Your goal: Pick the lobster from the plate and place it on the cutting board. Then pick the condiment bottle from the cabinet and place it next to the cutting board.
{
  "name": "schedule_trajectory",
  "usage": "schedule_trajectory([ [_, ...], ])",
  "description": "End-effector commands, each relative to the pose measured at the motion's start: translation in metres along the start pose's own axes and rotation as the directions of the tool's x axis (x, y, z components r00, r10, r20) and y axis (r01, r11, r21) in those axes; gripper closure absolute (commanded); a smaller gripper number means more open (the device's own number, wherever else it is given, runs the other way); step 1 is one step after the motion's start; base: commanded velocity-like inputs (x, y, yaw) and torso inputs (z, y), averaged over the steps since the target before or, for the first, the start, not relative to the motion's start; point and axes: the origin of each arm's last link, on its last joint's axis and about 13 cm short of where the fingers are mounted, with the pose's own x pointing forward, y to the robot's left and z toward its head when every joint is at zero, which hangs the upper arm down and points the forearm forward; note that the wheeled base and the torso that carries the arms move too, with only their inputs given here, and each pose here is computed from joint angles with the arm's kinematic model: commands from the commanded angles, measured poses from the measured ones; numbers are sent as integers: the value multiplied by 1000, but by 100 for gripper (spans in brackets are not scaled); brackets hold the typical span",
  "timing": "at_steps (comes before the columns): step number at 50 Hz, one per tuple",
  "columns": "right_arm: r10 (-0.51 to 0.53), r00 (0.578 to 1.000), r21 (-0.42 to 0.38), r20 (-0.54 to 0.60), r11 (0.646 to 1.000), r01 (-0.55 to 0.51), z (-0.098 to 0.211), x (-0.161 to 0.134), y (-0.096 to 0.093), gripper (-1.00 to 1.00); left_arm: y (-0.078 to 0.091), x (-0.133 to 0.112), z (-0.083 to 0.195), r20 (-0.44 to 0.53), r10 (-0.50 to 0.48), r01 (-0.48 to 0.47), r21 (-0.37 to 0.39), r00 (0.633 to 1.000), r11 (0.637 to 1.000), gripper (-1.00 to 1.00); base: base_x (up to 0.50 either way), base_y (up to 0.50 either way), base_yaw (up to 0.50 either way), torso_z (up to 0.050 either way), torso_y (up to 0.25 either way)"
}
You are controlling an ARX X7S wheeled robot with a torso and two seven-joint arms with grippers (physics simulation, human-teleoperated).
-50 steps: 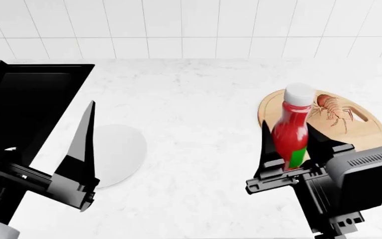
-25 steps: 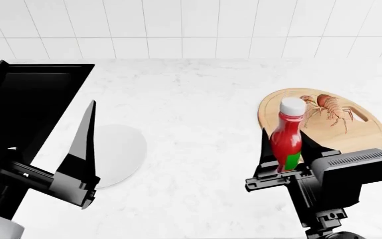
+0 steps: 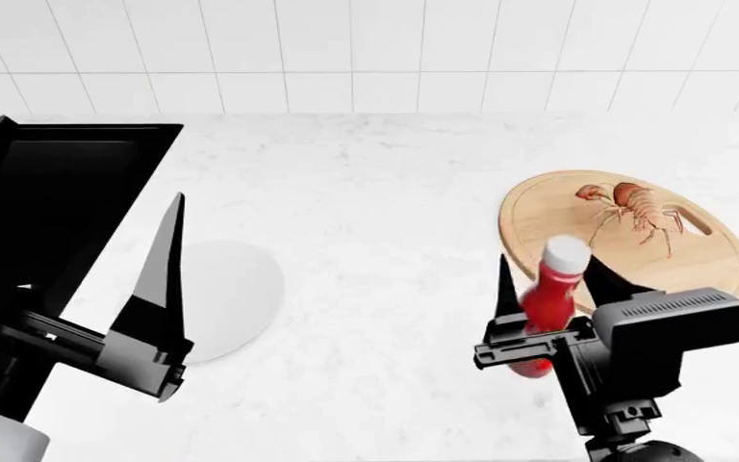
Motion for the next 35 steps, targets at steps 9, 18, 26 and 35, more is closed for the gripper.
schedule_trajectory([
  [9,11,1000,-12,-12,1000,-11,4,-1,0,-100,0,-2,4,-1,4,-4,2,1000,1000,-100,0,0,0,0,0],
  [18,-8,996,-41,93,999,12,44,-16,-5,-100,0,-2,4,1,6,-6,4,1000,1000,-100,0,0,0,0,0],
  [26,-35,988,-52,151,998,43,62,-19,-10,-100,0,-1,4,5,5,-5,6,1000,1000,-100,0,0,0,0,0],
  [35,30,983,-11,181,1000,-29,66,-22,-8,-100,0,-1,1,5,5,-5,6,1000,1000,-100,0,0,0,0,0],
])
